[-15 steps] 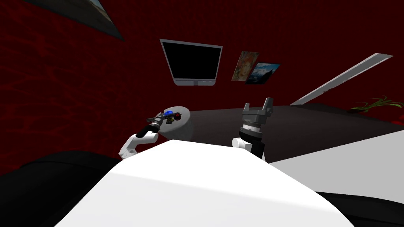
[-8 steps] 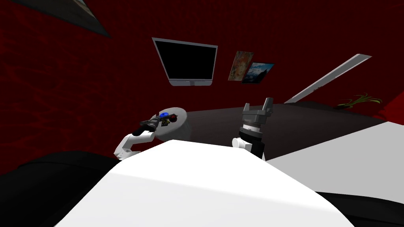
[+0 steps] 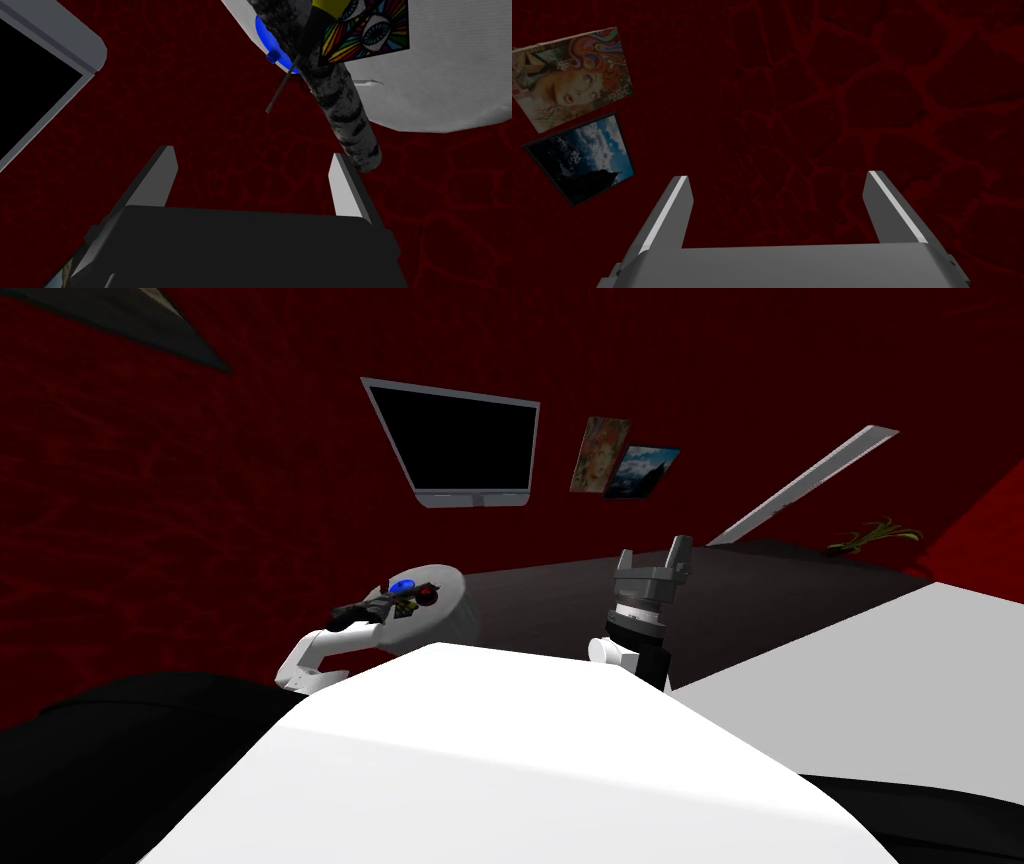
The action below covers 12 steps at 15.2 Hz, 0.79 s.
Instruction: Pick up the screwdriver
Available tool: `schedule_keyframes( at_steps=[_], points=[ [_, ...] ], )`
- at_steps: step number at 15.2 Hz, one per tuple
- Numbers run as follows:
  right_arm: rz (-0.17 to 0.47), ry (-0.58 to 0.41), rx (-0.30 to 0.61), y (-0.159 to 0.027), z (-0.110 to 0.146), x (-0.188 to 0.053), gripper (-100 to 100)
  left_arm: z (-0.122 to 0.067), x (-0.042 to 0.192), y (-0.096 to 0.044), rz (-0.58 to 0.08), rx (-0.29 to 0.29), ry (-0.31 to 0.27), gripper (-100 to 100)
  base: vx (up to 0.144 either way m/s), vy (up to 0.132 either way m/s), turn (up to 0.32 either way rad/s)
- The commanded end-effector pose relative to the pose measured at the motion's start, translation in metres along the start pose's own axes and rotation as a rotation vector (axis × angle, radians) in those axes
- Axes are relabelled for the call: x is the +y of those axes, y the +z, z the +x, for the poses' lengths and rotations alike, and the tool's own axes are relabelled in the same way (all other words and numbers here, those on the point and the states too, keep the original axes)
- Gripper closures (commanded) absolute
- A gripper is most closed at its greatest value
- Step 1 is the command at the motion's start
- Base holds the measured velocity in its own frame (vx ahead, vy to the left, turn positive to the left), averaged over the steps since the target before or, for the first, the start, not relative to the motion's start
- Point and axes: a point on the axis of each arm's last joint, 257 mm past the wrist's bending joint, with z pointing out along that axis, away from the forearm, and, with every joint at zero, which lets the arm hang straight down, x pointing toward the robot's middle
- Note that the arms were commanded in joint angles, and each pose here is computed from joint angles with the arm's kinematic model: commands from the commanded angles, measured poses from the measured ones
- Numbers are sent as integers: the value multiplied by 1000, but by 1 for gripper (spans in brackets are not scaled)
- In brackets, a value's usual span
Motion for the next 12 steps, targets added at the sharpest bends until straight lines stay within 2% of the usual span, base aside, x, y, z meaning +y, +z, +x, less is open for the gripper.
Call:
schedule_keyframes(
  at_steps=[1, 3, 4, 6, 7, 10, 11, 12],
  points=[
    [0, 0, 0, 0, 0, 0, 0, -18, 31, 4, -86, -18, 13, -100, 74, -49, -104],
    [0, 0, 0, 0, 0, 0, 0, -16, 36, 4, -108, -10, 13, -100, 94, -39, -76],
    [0, 0, 0, 0, 0, 0, 0, -31, 59, 5, -172, -26, 21, -100, 102, -33, -104],
    [0, 0, 0, 0, 0, 0, 0, -29, 64, 4, -193, -18, 20, -100, 102, -18, -72],
    [0, 0, 0, 0, 0, 0, 0, -44, 86, 5, -250, -32, 25, -100, 111, -6, -102],
    [0, 0, 0, 0, 0, 0, 0, -41, 92, 3, -276, -22, 23, -100, 81, -5, -53],
    [0, 0, 0, 0, 0, 0, 0, -54, 115, 1, -340, -29, 24, -100, 58, -8, -96],
    [0, 0, 0, 0, 0, 0, 0, -52, 119, -1, -356, -22, 23, -100, 87, 10, -99]
  ],
)
